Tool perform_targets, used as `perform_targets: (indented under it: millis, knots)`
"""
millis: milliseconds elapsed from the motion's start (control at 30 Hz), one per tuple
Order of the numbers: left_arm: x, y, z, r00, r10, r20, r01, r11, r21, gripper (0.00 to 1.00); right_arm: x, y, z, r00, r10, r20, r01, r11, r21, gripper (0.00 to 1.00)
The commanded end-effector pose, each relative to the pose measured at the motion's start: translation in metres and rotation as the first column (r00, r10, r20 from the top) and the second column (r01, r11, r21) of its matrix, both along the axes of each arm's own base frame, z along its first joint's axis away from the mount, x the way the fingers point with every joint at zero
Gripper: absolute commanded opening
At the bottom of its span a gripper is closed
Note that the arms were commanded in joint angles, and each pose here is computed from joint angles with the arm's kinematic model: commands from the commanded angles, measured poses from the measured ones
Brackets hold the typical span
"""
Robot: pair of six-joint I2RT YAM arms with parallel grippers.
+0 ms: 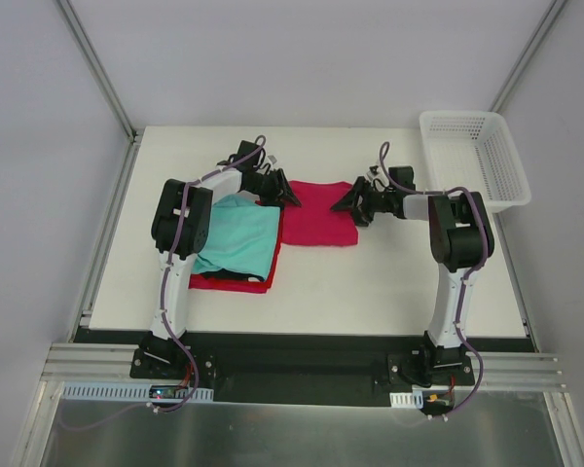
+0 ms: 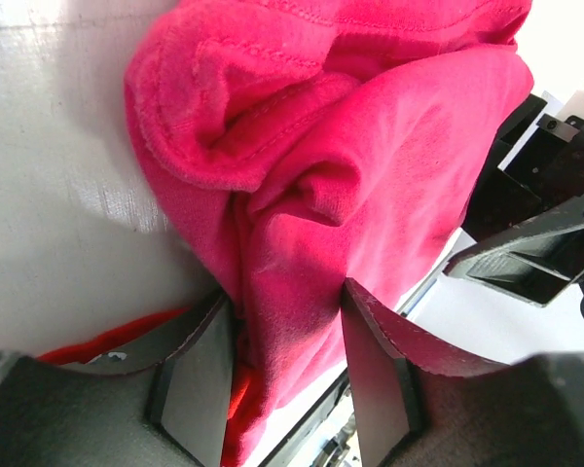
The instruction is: Fold and stack the t-shirts
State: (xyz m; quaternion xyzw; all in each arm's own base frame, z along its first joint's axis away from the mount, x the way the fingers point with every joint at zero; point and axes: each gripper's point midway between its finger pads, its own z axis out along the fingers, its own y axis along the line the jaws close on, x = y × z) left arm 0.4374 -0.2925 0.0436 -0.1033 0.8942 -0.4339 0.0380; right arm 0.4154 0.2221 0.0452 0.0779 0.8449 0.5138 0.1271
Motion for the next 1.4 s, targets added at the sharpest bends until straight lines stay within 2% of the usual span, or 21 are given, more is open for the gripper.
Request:
perform_targets:
  millis: [0, 133, 167, 233, 267, 367, 400, 567, 967, 1167, 1367]
  knots:
    - [-0.004, 0.004, -0.001, 0.999, -0.002, -0.035, 0.002, 1.000, -0.005, 0.43, -0.016, -0.008, -0.016, 0.999, 0.023, -0.034, -0.027, 0.994, -0.102, 0.56]
    - [-0.002, 0.005, 0.002, 1.000, 0.000, -0.028, 0.000, 1.000, -0.009, 0.37, -0.020, -0.015, -0.014, 0.998, 0.028, -0.049, -0.034, 0.991, -0.131, 0.31]
    - [-0.002, 0.005, 0.001, 1.000, 0.001, -0.031, -0.001, 1.000, -0.009, 0.33, -0.022, -0.015, -0.014, 0.998, 0.027, -0.055, -0.035, 0.990, -0.139, 0.22]
    - [-0.001, 0.006, 0.000, 0.999, 0.001, -0.033, -0.001, 1.000, -0.011, 0.26, -0.021, -0.016, -0.014, 0.998, 0.030, -0.050, -0.037, 0.989, -0.146, 0.11]
    - [-0.001, 0.005, 0.000, 0.999, 0.001, -0.035, -0.001, 1.000, -0.013, 0.22, -0.021, -0.016, -0.016, 0.998, 0.028, -0.059, -0.037, 0.988, -0.148, 0.00]
    - [-0.003, 0.006, -0.004, 0.999, 0.002, -0.041, -0.003, 1.000, -0.006, 0.10, -0.017, -0.016, -0.015, 0.998, 0.028, -0.055, -0.036, 0.989, -0.143, 0.00]
    - [-0.003, 0.007, -0.006, 0.999, 0.002, -0.044, -0.002, 1.000, -0.003, 0.00, -0.015, -0.015, -0.016, 0.998, 0.028, -0.055, -0.036, 0.989, -0.143, 0.00]
    - [0.001, 0.007, -0.005, 0.999, 0.015, -0.030, -0.014, 1.000, 0.014, 0.00, -0.011, -0.012, -0.008, 0.999, 0.033, -0.042, -0.038, 0.990, -0.132, 0.00]
    - [0.031, -0.002, 0.062, 0.992, 0.033, 0.123, -0.028, 0.999, -0.042, 0.00, 0.001, -0.007, 0.039, 0.998, 0.044, 0.039, -0.039, 0.991, -0.124, 0.00]
    - [0.033, -0.005, 0.078, 0.989, 0.028, 0.144, -0.019, 0.998, -0.067, 0.00, 0.006, -0.007, 0.063, 0.995, 0.054, 0.082, -0.042, 0.990, -0.137, 0.00]
    - [0.029, -0.006, 0.074, 0.992, 0.028, 0.126, -0.020, 0.998, -0.066, 0.00, 0.005, -0.009, 0.068, 0.994, 0.067, 0.089, -0.053, 0.987, -0.152, 0.00]
